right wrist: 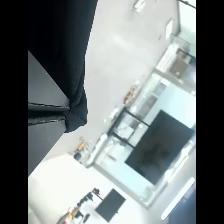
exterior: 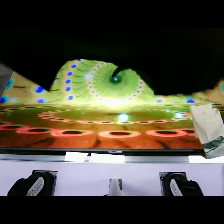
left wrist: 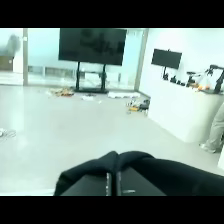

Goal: Fold the shirts.

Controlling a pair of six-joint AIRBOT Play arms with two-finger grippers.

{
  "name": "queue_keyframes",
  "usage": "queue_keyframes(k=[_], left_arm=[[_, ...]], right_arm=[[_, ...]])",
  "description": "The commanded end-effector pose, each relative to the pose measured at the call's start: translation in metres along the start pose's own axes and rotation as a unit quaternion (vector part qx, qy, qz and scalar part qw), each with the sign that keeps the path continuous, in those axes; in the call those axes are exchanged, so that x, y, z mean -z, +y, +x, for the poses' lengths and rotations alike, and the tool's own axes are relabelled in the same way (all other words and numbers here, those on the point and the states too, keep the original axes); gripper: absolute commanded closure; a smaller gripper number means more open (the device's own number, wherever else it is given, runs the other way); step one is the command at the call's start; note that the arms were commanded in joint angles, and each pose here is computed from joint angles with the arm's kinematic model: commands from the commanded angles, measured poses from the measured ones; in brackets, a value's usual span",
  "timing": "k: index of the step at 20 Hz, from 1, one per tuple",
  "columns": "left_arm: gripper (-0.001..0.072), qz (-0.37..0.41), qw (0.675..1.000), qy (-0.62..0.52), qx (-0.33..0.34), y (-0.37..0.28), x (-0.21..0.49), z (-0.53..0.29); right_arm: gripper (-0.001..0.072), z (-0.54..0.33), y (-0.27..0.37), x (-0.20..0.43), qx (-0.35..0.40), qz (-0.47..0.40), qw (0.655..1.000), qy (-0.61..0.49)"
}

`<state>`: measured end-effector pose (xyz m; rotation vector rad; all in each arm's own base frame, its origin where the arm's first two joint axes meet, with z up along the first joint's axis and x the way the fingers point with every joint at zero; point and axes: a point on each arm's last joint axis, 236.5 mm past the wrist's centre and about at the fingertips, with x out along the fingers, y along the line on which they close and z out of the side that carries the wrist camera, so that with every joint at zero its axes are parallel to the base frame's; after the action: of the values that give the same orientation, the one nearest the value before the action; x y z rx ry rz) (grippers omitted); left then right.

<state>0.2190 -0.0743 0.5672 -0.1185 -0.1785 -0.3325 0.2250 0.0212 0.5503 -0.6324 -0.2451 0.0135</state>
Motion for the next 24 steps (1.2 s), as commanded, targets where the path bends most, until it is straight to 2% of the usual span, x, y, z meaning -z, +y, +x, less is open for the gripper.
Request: queue_keyframes(k=[1,5,8,10,12,13,15,17,20,24], left_arm=[[0.0673,0.001,0.999,0.042,-0.018,0.004,0.020,-0.010],[0.0673,-0.013,0.997,0.068,-0.021,0.012,0.034,0.001],[0.0674,-0.059,0.976,0.208,-0.026,0.037,0.113,0.030],[0.0674,-0.096,0.933,0.345,-0.028,0.060,0.200,0.044],[0.0674,-0.129,0.894,0.428,-0.032,0.084,0.278,0.060],[0.0673,-0.153,0.876,0.455,-0.040,0.097,0.318,0.069],[0.0673,-0.198,0.844,0.494,-0.061,0.120,0.391,0.080],[0.0673,-0.228,0.819,0.521,-0.079,0.139,0.449,0.089],[0.0673,-0.247,0.792,0.550,-0.089,0.155,0.510,0.104],[0.0673,-0.257,0.796,0.538,-0.106,0.170,0.556,0.132]], right_arm=[[0.0690,-0.029,-0.003,0.002,0.008,-0.015,1.000,0.024],[0.0689,-0.016,0.006,0.038,-0.015,-0.018,0.996,0.091],[0.0689,0.020,0.036,0.123,-0.086,-0.012,0.969,0.231],[0.0689,0.039,0.088,0.207,-0.189,0.010,0.914,0.358],[0.0689,0.047,0.146,0.287,-0.282,0.045,0.840,0.461],[0.0689,0.057,0.172,0.320,-0.310,0.064,0.814,0.488],[0.0689,0.086,0.220,0.361,-0.353,0.117,0.786,0.495],[0.0689,0.116,0.257,0.387,-0.363,0.182,0.772,0.489],[0.0688,0.138,0.289,0.432,-0.338,0.249,0.745,0.519],[0.0688,0.154,0.313,0.479,-0.327,0.260,0.738,0.530]])
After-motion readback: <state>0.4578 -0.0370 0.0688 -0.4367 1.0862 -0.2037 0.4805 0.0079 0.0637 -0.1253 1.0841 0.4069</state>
